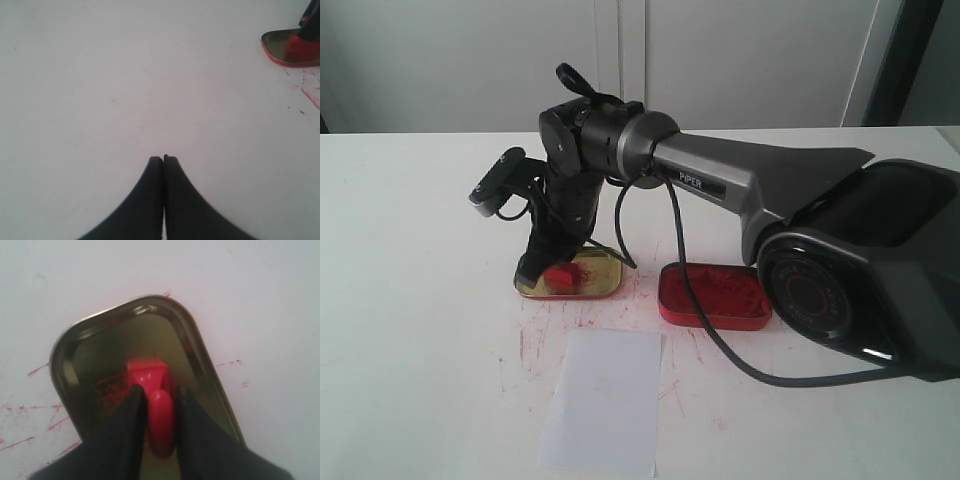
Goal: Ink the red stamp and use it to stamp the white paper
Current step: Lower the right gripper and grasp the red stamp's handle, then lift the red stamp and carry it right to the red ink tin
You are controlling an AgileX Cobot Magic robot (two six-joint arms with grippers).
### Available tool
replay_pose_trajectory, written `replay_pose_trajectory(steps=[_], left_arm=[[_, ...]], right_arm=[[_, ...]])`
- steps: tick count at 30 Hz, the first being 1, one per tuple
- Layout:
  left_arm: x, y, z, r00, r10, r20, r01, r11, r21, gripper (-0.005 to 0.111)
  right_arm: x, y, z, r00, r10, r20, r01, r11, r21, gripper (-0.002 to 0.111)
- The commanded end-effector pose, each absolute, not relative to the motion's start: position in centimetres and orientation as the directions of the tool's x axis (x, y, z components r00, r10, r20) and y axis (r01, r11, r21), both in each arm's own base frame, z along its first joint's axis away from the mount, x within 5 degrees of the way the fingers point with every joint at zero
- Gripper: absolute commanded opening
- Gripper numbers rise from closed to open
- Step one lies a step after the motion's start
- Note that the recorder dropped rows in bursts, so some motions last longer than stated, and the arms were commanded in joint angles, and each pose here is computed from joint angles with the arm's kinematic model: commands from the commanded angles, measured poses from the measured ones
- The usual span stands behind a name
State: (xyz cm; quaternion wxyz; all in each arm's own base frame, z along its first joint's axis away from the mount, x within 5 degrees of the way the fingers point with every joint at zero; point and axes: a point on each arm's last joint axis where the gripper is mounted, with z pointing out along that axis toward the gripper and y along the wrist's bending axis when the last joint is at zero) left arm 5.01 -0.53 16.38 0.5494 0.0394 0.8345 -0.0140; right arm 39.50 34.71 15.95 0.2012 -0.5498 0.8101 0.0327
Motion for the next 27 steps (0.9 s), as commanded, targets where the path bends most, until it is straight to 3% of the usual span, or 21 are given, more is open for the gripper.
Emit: replay_pose_trajectory(steps=[1, 5, 16, 21, 27], left_arm=[[5.0, -0.5, 16.3, -0.391, 0.047, -0.919, 0.078, 0.997, 0.018, 0.000], [5.0, -0.5, 16.3, -0.391, 0.047, -0.919, 0.078, 0.997, 0.018, 0.000], [5.0, -0.5, 16.3, -0.391, 0.047, -0.919, 0.078, 0.997, 0.018, 0.000], [5.0, -0.5, 16.3, -0.391, 0.047, -0.919, 0.078, 0.997, 0.018, 0.000], [5.0, -0.5, 16.3, -0.391, 0.047, -0.919, 0.078, 0.997, 0.018, 0.000]], right_arm=[[39.5, 34.6, 16.1, -0.312, -0.882, -0.353, -0.906, 0.389, -0.170, 0.008], [39.5, 34.6, 16.1, -0.312, -0.882, -0.353, -0.906, 0.389, -0.170, 0.000], [39.3, 34.4, 18.0, -0.308, -0.874, -0.375, -0.901, 0.395, -0.179, 0.000], [39.0, 34.3, 19.8, -0.388, -0.822, -0.417, -0.866, 0.479, -0.140, 0.000], [37.8, 33.4, 21.9, -0.426, -0.830, -0.361, -0.867, 0.488, -0.100, 0.000]])
